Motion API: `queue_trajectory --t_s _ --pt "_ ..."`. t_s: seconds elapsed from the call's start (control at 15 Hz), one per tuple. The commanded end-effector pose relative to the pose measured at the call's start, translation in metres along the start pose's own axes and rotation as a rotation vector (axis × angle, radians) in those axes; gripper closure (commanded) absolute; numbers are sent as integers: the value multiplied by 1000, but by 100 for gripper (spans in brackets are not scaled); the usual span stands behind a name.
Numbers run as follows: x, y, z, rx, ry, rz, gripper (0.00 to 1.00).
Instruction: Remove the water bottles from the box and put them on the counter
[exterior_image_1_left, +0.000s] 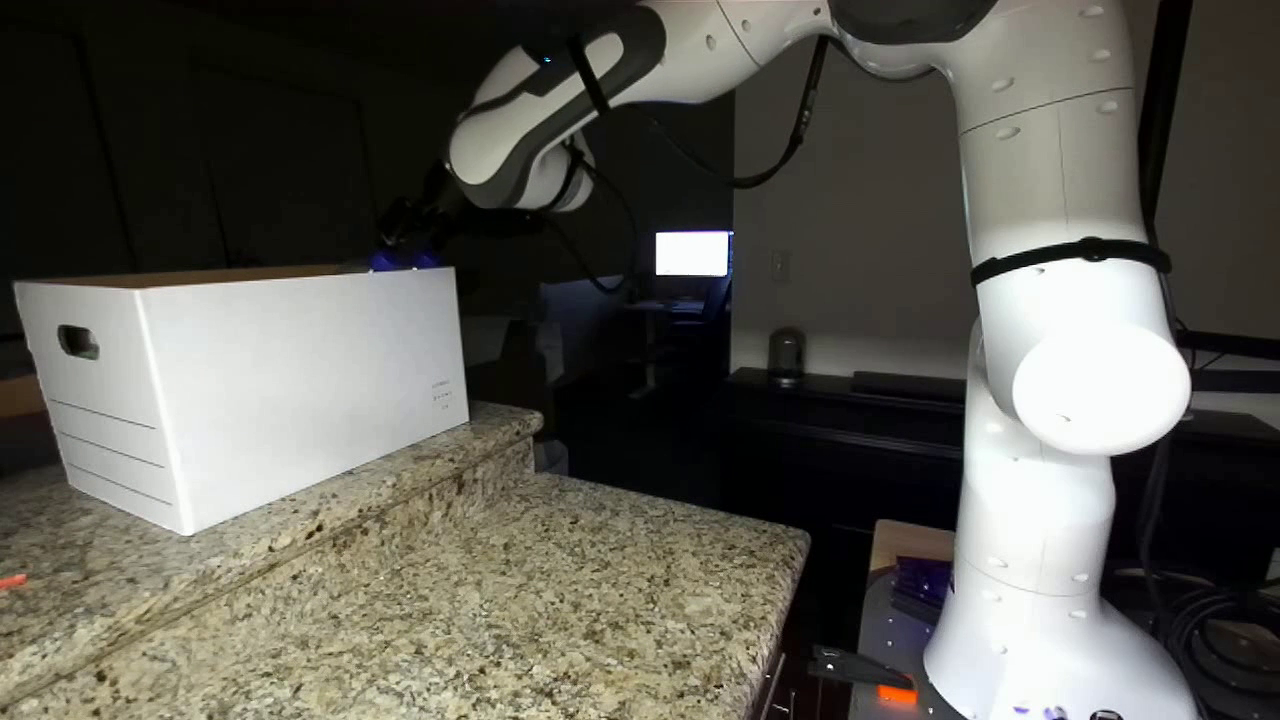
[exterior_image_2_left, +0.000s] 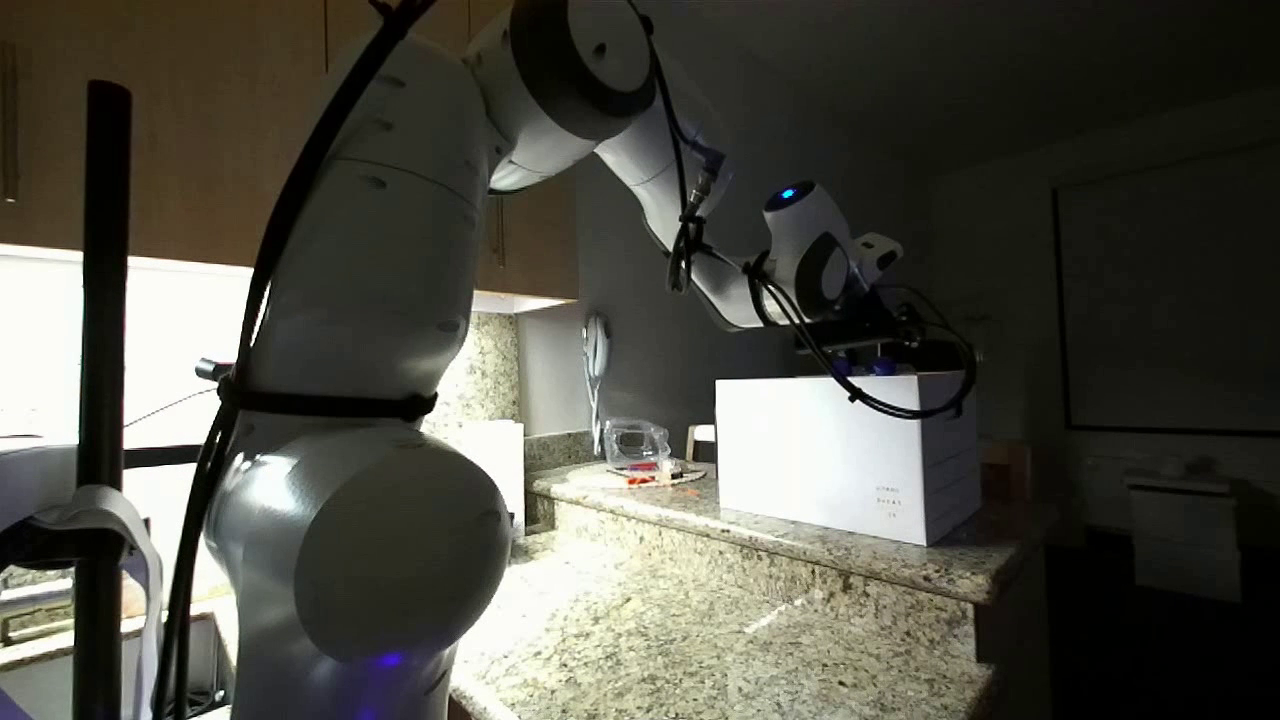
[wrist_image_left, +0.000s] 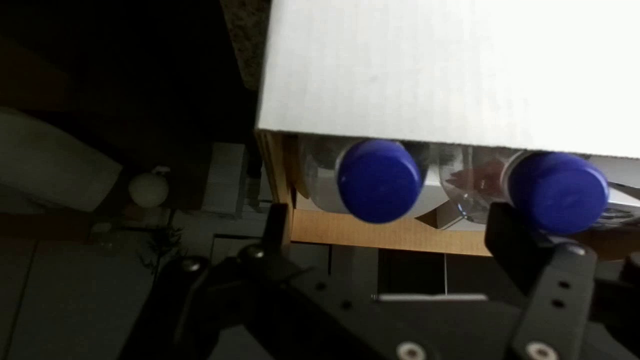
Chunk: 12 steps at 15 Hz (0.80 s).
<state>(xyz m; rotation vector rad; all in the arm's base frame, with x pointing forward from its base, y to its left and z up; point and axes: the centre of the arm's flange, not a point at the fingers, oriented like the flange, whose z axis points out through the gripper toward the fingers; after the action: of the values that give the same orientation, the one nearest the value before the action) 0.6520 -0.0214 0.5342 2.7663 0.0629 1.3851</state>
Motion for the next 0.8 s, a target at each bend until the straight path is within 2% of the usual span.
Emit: queue_trajectory --t_s 0.0,0.4,0.73 --pt "13 1 -6 30 -63 38 0" --pt "29 5 -13 46 -140 68 0" --pt "24 17 -7 34 -190 85 0"
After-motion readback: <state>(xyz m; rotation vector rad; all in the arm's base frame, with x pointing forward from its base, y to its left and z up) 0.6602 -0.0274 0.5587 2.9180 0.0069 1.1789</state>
